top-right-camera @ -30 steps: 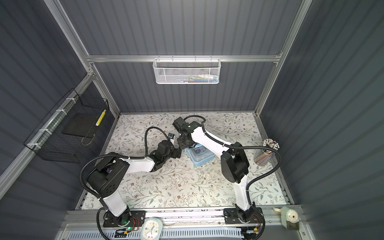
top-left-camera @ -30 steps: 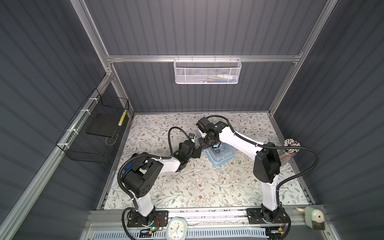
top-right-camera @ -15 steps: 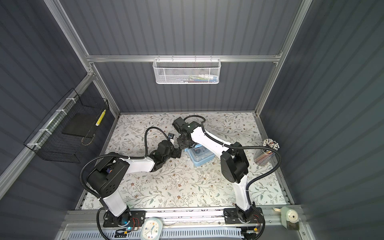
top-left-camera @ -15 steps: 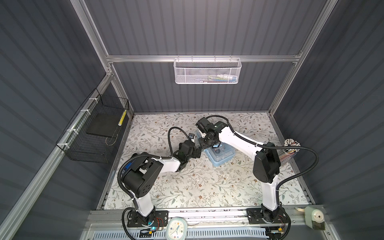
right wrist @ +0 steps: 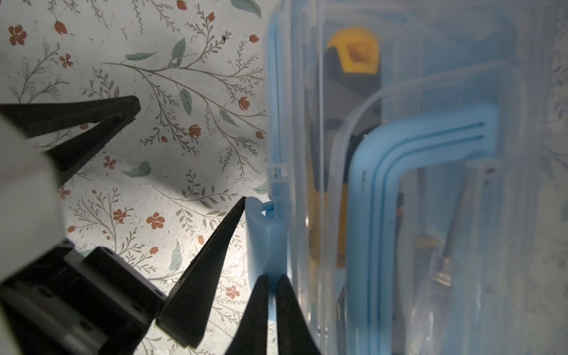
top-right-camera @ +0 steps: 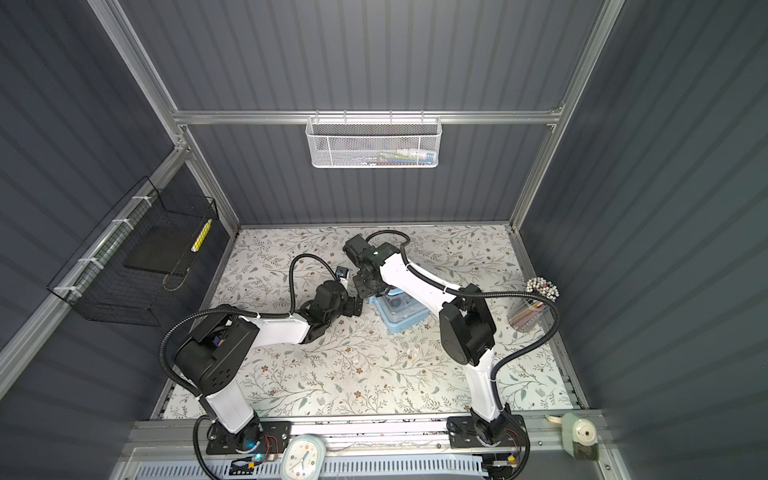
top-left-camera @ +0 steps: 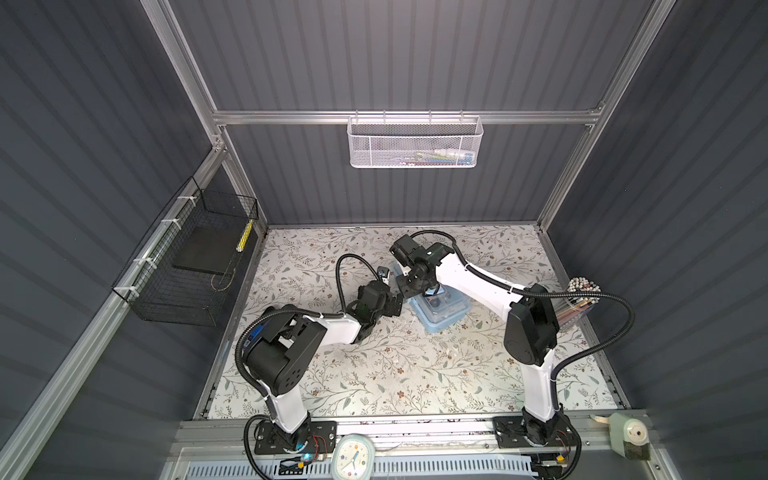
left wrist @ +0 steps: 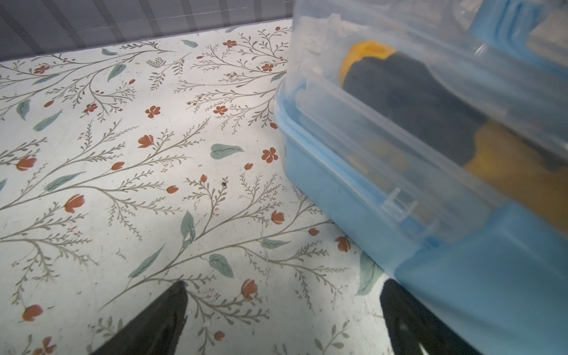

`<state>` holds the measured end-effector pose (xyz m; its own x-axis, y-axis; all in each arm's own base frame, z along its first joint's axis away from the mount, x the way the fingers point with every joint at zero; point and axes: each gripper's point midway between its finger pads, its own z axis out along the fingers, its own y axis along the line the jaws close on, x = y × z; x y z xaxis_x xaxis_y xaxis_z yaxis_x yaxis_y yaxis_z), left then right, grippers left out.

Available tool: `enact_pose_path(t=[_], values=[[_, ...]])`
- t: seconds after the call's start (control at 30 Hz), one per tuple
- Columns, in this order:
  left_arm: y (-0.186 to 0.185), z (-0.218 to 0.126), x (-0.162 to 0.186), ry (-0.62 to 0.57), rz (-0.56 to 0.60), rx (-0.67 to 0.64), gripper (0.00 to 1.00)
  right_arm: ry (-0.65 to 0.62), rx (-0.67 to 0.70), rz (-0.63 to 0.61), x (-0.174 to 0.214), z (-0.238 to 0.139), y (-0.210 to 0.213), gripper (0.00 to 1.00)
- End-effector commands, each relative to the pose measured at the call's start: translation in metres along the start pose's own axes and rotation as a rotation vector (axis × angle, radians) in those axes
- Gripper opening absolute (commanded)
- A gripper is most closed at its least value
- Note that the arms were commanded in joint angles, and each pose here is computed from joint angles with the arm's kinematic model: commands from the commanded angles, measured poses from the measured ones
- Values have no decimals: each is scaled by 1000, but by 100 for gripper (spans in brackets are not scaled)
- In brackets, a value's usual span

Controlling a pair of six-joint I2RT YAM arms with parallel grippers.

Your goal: Pack the tool kit

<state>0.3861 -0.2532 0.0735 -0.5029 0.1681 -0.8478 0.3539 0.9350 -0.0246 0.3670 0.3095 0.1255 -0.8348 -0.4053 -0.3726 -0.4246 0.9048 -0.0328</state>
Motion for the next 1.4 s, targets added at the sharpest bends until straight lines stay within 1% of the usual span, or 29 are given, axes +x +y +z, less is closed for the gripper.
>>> enact_pose_path(t=[0.0,0.7,1.37], values=[[-5,2,-4,-20,-22,25,99,57,50,-9,11,9,-6,12],[-6,5,2,-5,-30,28,99,71,76,-10,14,13,-7,12],[-8,9,1,-6,-51,34,99,70,104,-11,14,16,-10,13]])
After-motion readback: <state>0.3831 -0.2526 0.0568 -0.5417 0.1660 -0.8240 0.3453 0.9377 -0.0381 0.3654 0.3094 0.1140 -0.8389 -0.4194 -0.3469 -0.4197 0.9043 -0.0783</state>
